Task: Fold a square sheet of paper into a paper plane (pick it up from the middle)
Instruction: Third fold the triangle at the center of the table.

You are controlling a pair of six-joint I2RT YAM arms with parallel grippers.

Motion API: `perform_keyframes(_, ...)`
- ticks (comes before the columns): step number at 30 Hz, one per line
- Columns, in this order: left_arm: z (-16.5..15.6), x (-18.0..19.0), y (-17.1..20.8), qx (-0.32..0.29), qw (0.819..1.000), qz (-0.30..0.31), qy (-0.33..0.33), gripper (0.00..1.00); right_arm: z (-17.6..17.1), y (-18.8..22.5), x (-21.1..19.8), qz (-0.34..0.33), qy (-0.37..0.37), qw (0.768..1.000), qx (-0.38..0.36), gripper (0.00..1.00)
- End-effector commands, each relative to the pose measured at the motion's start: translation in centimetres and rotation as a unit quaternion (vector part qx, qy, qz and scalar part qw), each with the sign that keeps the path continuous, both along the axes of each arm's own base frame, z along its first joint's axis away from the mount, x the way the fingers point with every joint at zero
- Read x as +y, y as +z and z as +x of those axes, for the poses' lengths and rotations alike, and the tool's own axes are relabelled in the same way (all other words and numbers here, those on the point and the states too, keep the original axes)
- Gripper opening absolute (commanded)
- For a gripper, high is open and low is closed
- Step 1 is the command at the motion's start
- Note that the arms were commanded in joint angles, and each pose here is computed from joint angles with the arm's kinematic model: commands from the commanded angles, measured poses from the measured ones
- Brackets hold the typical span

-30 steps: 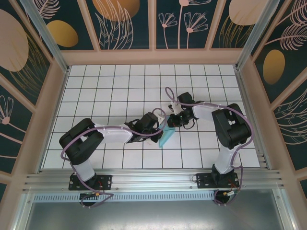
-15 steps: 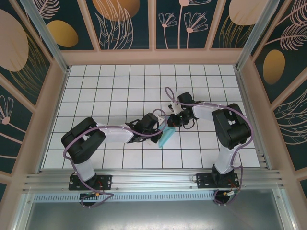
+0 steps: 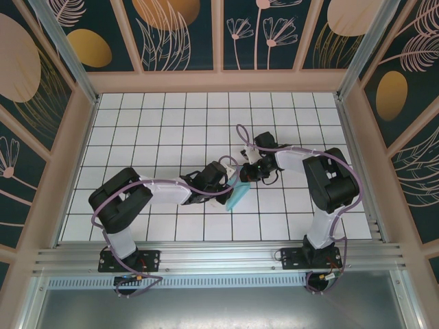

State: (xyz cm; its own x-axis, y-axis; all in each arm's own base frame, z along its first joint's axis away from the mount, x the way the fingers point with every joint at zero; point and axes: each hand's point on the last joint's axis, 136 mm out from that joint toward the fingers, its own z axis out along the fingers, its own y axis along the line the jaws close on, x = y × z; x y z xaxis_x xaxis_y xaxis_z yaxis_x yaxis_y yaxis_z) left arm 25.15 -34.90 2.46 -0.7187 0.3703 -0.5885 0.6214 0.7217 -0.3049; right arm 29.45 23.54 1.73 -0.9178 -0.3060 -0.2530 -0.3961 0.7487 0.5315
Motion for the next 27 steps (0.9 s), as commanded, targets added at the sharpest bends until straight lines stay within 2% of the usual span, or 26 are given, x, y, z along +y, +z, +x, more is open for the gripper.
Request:
perform_keyframes(1, 0.6, -0.1, -0.2, -0.008, 1.000, 0.000, -0.001, 0.01, -0.8, -0.9, 0.1, -0.007, 0.008, 1.000, 0.020, 0.07)
perform_keyframes(14, 0.4, 1.1, -1.4, 0.006, 0.999, 0.017, 0.026, 0.00, -0.7, -0.9, 0.0, -0.009, 0.005, 1.000, 0.019, 0.07)
perform_keyframes(22, -0.6, -0.4, 0.2, 0.032, 0.999, -0.037, 0.011, 0.03, -0.7, -0.9, 0.0, -0.010, 0.005, 1.000, 0.018, 0.08)
perform_keyframes(27, -0.6, -0.3, 0.2, 0.035, 0.998, -0.038, 0.018, 0.03, -0.7, -0.9, 0.1, -0.010, 0.005, 1.000, 0.017, 0.08)
